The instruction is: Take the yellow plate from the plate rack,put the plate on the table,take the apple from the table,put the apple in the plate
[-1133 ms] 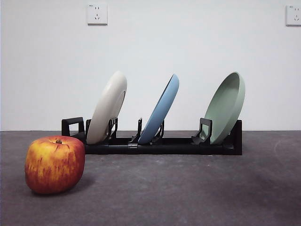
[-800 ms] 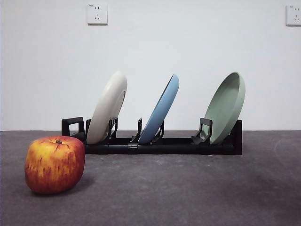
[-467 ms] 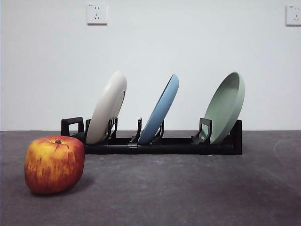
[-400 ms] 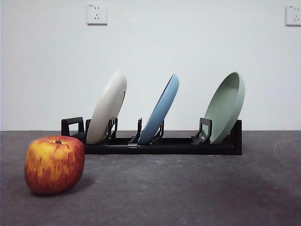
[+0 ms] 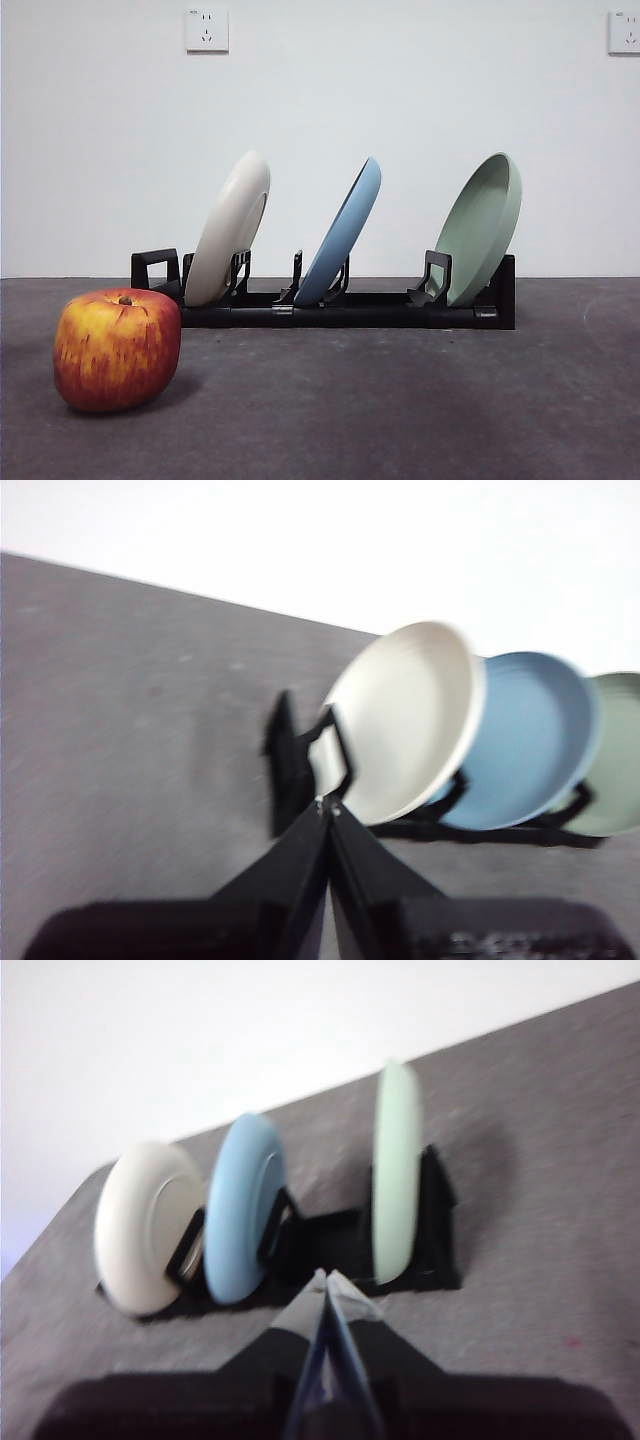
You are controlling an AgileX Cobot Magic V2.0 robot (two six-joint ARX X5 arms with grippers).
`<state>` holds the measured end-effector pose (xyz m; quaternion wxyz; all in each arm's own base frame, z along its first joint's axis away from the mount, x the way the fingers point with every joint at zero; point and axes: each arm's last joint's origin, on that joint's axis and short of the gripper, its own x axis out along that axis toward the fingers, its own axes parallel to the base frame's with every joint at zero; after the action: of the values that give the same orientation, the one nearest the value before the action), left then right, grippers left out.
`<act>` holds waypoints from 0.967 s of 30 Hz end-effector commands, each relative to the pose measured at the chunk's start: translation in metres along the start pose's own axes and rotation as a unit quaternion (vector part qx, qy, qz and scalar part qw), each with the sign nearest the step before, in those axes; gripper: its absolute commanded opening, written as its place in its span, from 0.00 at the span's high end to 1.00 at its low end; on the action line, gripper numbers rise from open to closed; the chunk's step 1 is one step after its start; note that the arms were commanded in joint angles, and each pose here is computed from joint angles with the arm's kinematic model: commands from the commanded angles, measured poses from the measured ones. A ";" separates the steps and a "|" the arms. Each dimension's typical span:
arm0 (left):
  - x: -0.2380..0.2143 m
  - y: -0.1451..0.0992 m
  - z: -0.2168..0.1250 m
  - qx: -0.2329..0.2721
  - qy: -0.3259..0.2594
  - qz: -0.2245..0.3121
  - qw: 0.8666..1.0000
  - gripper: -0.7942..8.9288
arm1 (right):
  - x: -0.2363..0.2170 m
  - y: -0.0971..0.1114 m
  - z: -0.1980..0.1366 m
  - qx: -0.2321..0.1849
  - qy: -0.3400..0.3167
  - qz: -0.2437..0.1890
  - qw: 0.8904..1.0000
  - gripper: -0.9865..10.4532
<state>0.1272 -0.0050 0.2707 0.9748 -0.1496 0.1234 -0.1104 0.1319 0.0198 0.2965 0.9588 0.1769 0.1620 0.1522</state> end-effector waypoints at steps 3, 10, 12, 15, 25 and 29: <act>0.017 -0.010 0.040 0.008 0.020 -0.062 0.998 0.93 | 0.021 0.003 0.018 -0.022 0.061 0.022 0.998 0.91; 0.053 -0.019 0.086 -0.010 0.087 -0.152 0.985 0.91 | 0.047 0.005 0.035 -0.012 0.131 0.065 0.989 0.69; 0.066 -0.022 0.096 -0.013 0.107 -0.170 0.979 0.80 | 0.051 0.005 0.038 -0.010 0.135 0.068 0.988 0.63; 0.085 -0.027 0.106 -0.013 0.130 -0.180 0.975 0.67 | 0.053 0.007 0.039 -0.012 0.135 0.071 0.988 0.63; 0.174 -0.045 0.105 -0.022 0.213 -0.202 0.956 0.67 | 0.053 0.008 0.039 -0.014 0.135 0.074 0.988 0.64; 0.210 -0.051 0.096 -0.019 0.237 -0.186 0.953 0.67 | 0.053 0.008 0.039 -0.014 0.135 0.074 0.988 0.64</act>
<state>0.3380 -0.0775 0.3354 0.8762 -0.1649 0.3203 -0.3203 0.1918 0.0335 0.3183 0.9150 0.1581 0.2806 0.2431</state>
